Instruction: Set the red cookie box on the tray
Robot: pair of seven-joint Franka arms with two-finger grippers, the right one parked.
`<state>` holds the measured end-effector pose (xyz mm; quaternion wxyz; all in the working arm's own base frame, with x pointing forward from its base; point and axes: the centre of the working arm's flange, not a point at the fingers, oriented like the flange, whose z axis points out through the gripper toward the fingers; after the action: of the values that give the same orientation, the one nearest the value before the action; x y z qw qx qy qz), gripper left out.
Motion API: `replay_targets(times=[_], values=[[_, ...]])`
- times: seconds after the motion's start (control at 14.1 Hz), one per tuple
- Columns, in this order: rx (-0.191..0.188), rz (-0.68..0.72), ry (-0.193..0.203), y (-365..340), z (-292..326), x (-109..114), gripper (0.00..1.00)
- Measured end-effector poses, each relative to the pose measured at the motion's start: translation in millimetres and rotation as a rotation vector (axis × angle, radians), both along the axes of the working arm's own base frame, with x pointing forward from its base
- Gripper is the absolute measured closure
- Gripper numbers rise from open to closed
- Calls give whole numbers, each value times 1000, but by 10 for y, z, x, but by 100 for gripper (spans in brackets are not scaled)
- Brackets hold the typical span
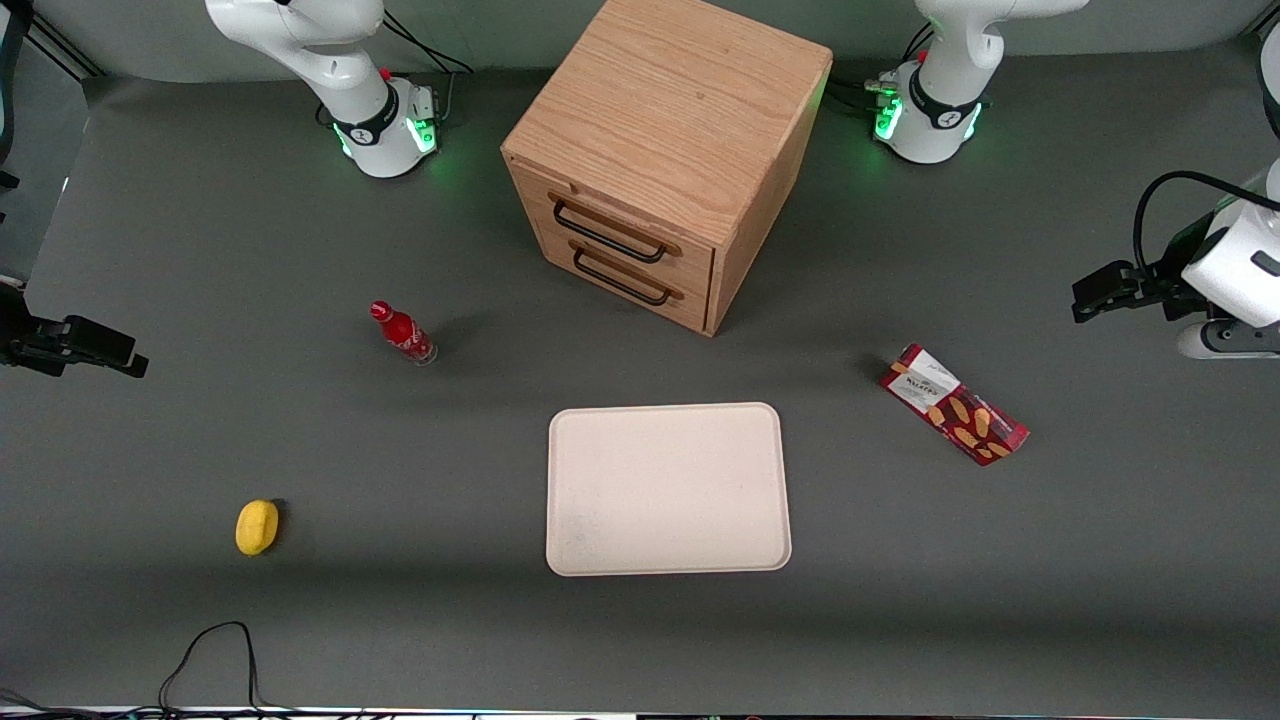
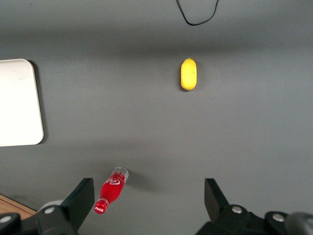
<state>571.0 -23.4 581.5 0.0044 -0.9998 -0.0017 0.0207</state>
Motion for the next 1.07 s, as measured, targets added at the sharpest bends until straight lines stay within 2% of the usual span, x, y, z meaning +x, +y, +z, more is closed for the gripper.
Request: replay_targets(times=[0.28,0.64,1.07], values=[[-2,1,3,13,-3,-2,0],[-3,0,41,-43,-132,-62,0],[9,27,41,-535,-324,-569,0]])
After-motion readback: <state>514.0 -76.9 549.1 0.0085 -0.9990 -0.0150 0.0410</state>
